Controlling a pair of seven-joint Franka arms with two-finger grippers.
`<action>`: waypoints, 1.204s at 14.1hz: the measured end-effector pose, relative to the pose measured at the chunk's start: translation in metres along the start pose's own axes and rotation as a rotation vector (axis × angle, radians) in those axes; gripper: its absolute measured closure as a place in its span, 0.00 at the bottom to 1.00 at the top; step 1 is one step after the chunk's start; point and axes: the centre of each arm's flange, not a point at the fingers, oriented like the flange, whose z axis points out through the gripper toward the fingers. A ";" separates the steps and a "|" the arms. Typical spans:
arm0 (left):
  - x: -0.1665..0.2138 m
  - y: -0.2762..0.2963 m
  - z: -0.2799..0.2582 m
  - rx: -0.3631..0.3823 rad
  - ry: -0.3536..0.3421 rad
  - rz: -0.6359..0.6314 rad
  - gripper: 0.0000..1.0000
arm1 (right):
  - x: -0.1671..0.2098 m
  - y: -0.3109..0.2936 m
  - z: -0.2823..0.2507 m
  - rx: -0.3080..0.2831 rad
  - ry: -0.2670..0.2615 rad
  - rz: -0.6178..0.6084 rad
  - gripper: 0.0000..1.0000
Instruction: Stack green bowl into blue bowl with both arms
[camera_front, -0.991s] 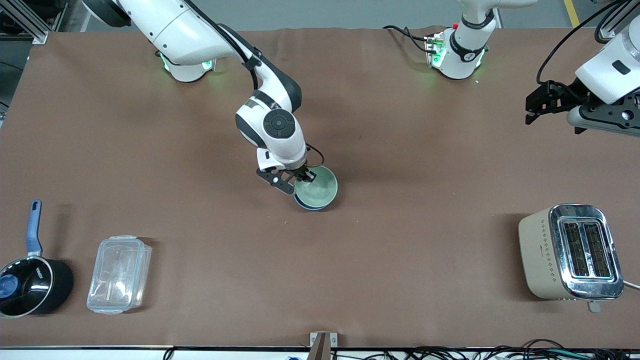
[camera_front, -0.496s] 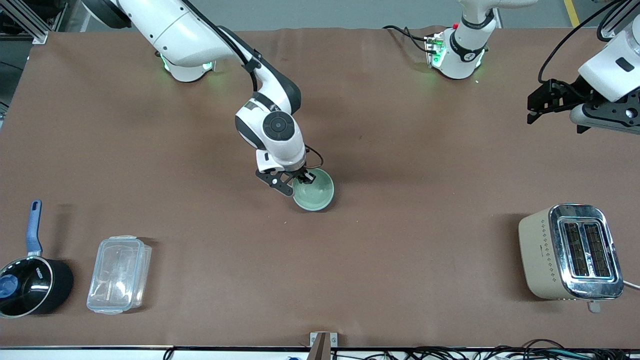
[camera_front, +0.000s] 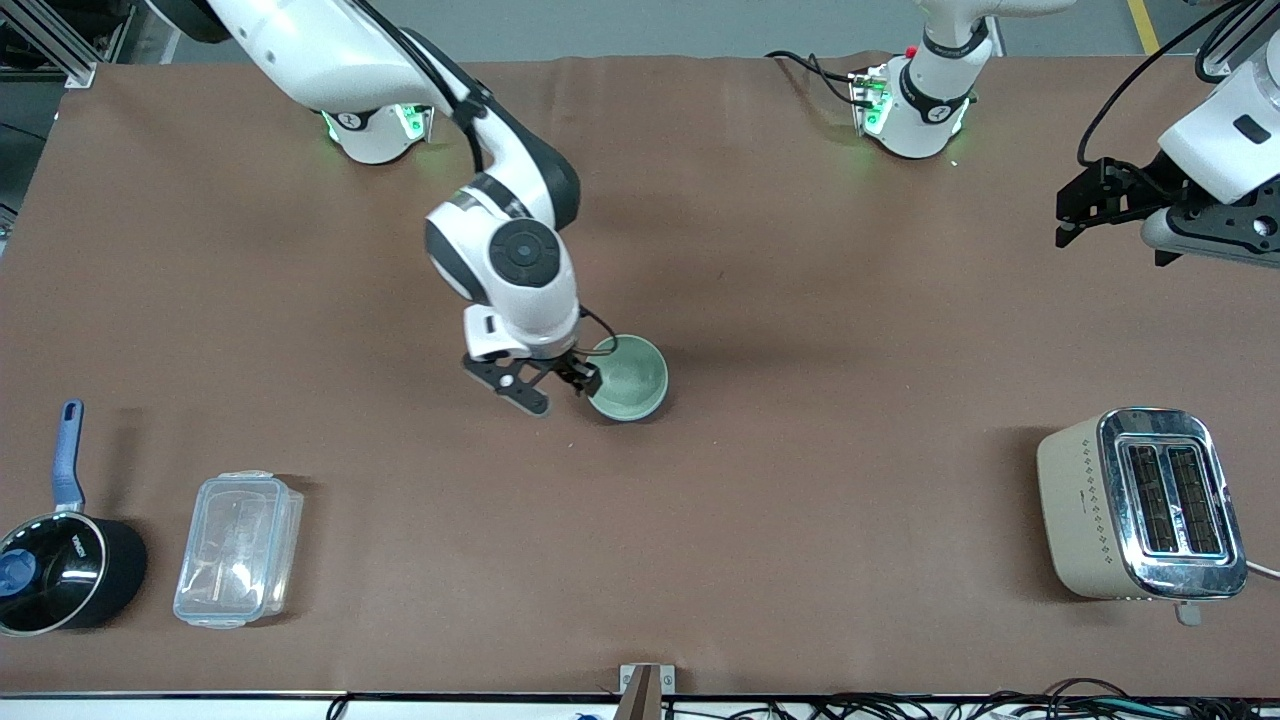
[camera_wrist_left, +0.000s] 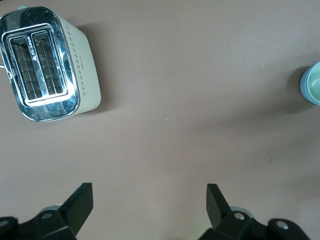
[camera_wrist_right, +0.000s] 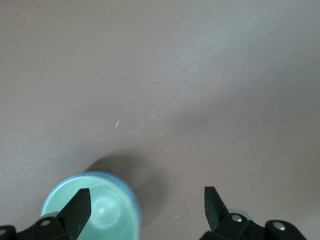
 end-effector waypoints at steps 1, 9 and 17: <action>0.000 0.000 0.000 0.000 -0.001 0.000 0.00 | 0.021 0.022 -0.023 -0.026 0.010 -0.038 0.00; 0.000 0.000 0.002 -0.001 -0.010 0.001 0.00 | 0.153 0.231 -0.177 -0.056 0.018 -0.272 0.00; 0.000 -0.004 0.003 -0.002 -0.014 -0.006 0.00 | 0.190 0.398 -0.252 0.030 0.010 -0.399 0.00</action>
